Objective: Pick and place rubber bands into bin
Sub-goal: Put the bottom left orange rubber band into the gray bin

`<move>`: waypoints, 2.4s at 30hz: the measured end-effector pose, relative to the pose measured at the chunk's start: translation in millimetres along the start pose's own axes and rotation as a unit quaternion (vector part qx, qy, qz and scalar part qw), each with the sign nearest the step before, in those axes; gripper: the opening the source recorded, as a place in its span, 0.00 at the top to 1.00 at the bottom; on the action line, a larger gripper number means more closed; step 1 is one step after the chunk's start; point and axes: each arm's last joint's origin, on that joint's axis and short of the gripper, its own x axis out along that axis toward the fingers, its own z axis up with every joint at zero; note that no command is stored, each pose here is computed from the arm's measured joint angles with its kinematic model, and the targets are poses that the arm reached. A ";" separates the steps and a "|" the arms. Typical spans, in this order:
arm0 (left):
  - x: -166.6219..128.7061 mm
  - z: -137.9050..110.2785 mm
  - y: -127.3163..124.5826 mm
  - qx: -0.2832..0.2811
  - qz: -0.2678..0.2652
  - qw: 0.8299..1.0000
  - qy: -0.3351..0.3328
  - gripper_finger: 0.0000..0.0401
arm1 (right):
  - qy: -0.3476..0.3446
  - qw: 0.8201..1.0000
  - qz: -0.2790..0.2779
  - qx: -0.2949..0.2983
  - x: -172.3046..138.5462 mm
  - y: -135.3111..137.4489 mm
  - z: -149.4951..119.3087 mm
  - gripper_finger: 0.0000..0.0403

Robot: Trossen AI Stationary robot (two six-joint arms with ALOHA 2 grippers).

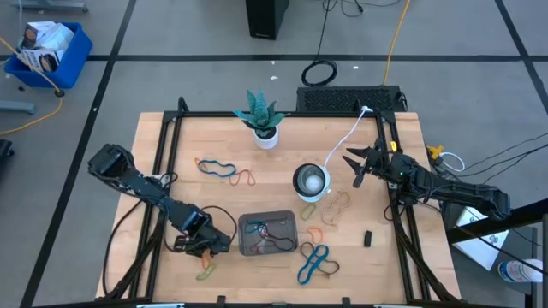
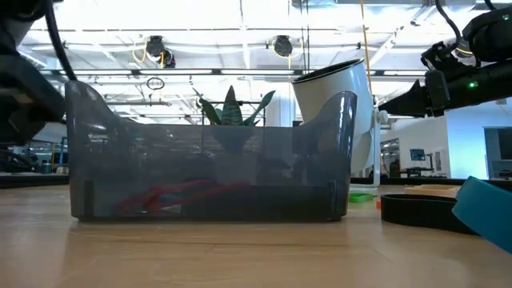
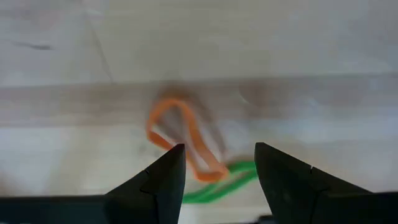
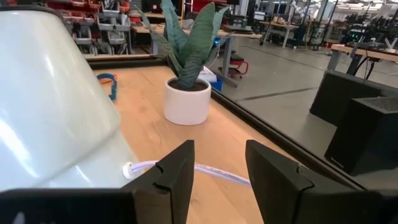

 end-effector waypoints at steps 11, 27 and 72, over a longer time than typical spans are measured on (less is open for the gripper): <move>4.4 4.6 4.5 -0.009 -0.002 1.000 -0.003 0.51 | 0.000 1.000 0.001 0.000 0.0 0.1 0.1 0.65; 4.3 1.7 -2.4 0.024 -0.047 0.999 -0.003 0.51 | 0.000 1.000 0.001 -0.001 0.0 0.1 0.1 0.65; -116.4 -23.1 12.2 0.276 -0.416 0.838 -0.220 0.99 | 0.000 1.000 0.001 -0.004 0.0 0.1 0.0 0.65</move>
